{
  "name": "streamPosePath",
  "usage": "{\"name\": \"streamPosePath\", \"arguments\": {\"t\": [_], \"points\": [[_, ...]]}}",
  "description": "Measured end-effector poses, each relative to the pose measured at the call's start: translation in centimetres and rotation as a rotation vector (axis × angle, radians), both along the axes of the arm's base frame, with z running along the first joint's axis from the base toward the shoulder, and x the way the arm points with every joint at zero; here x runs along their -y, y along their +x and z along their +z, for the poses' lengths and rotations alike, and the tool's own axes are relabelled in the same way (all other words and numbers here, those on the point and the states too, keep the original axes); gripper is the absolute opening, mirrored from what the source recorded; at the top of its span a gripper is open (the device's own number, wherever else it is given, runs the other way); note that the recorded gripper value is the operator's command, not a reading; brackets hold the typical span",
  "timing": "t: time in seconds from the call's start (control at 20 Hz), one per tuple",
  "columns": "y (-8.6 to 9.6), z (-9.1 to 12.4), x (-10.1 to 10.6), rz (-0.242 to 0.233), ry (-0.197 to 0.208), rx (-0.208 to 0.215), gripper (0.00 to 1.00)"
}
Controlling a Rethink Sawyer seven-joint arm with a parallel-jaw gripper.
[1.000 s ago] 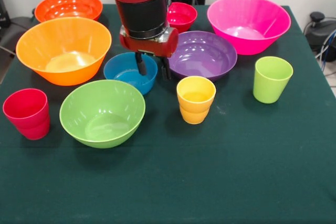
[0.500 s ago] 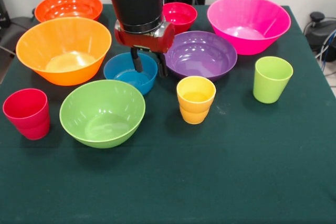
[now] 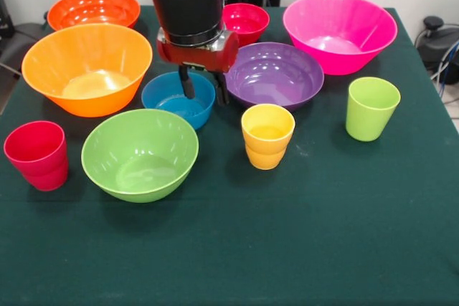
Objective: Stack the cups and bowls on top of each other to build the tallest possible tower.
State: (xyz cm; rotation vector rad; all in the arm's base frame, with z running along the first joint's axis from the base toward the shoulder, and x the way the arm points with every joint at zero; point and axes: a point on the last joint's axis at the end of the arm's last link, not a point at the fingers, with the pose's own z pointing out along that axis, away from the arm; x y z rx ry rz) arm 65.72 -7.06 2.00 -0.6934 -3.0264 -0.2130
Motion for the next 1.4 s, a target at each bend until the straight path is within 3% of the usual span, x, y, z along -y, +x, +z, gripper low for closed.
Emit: {"name": "streamPosePath", "arguments": {"t": [0.65, 1.4], "points": [[-2.9, -4.6, -0.5, 0.050, -0.001, -0.040, 1.00], [-5.1, -7.3, 0.8, 0.061, -0.001, -0.064, 1.00]]}}
